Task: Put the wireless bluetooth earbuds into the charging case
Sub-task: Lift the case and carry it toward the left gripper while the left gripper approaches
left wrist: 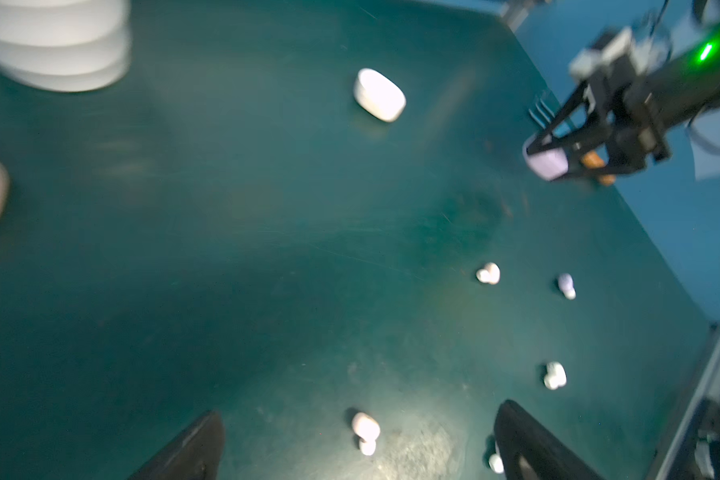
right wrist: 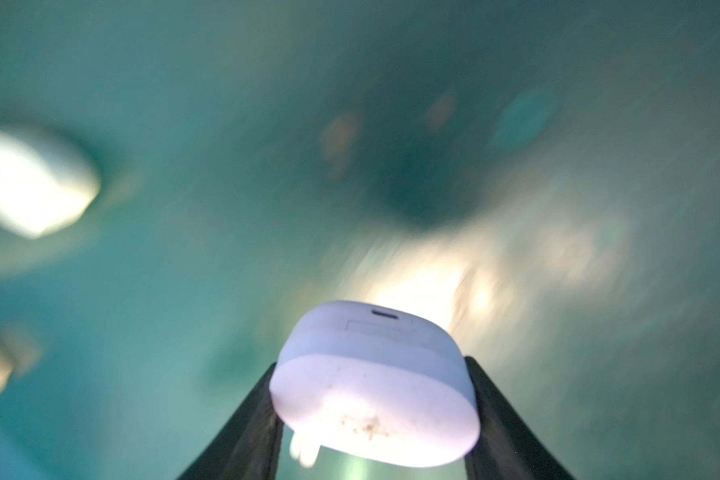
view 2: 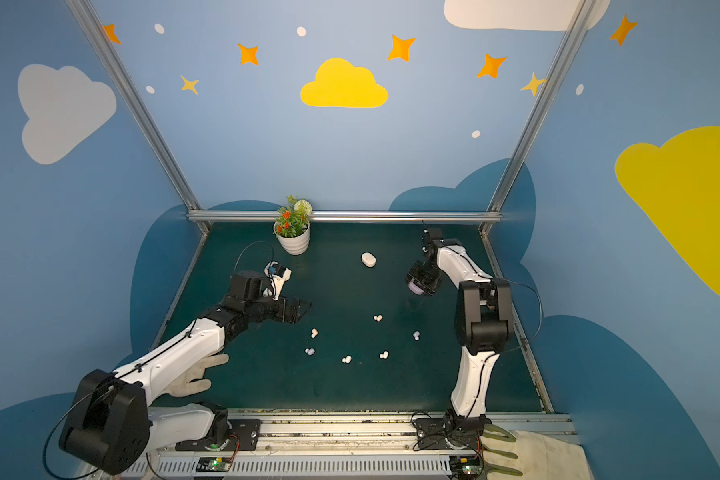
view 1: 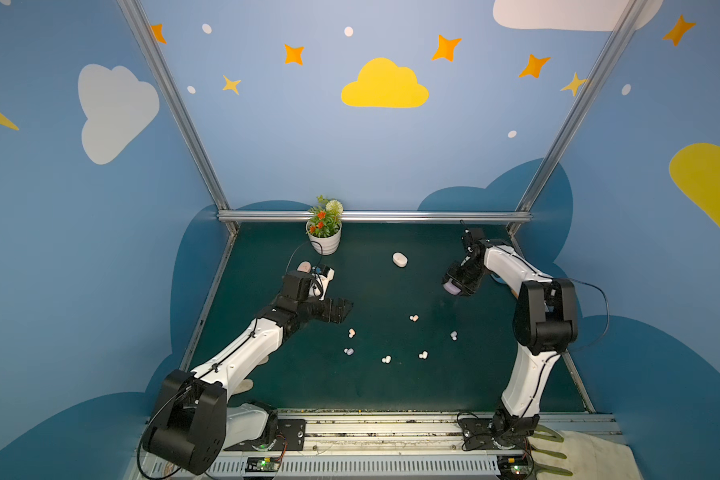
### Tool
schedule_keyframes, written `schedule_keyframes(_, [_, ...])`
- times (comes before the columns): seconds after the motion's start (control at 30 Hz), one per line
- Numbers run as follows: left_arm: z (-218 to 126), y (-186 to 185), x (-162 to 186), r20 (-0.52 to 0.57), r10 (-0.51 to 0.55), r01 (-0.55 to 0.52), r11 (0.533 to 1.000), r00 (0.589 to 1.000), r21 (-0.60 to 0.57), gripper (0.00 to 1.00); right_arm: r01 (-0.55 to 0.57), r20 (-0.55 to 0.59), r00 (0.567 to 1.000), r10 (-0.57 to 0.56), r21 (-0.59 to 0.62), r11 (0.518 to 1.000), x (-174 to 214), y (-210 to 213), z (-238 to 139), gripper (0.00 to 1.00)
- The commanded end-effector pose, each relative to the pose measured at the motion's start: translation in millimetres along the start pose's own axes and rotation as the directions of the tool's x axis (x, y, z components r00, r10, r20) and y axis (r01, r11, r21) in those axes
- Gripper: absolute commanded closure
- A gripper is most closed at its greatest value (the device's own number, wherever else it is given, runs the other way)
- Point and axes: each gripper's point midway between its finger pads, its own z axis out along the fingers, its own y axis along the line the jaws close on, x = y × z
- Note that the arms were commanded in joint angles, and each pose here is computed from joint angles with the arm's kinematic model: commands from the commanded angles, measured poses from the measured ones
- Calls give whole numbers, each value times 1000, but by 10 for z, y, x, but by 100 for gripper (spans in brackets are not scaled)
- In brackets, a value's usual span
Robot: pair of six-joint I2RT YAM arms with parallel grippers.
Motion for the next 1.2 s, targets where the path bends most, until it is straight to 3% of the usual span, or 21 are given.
schedule_keyframes(0.0, [35,-251,-81,-5,143,-142,987,990,76,0,152,-21,988,-155,-112,982,363,324,-244,50])
schedule_keyframes(0.2, [128,-650,-111,53,287,-292,929,956,228,0,377,-22,918,-397,-268,887,1058,754,-597,52])
schedule_keyframes(0.37, [200,-993,-83,88,428,-432,845,900,315,0,496,-5,841,-541,-394,774,1559,984,-882,52])
schedule_keyframes(0.67, [236,-1421,-205,243,544,-596,722,803,352,0,547,-27,744,-668,-550,631,2157,1175,-1165,53])
schedule_keyframes(0.83, [215,-1544,-287,301,566,-640,686,768,345,2,547,-36,715,-698,-592,592,2297,1214,-1240,53])
schedule_keyframes(1.17, [166,-1682,-213,335,603,-690,637,724,345,11,531,-62,712,-699,-604,595,2331,1207,-1216,51])
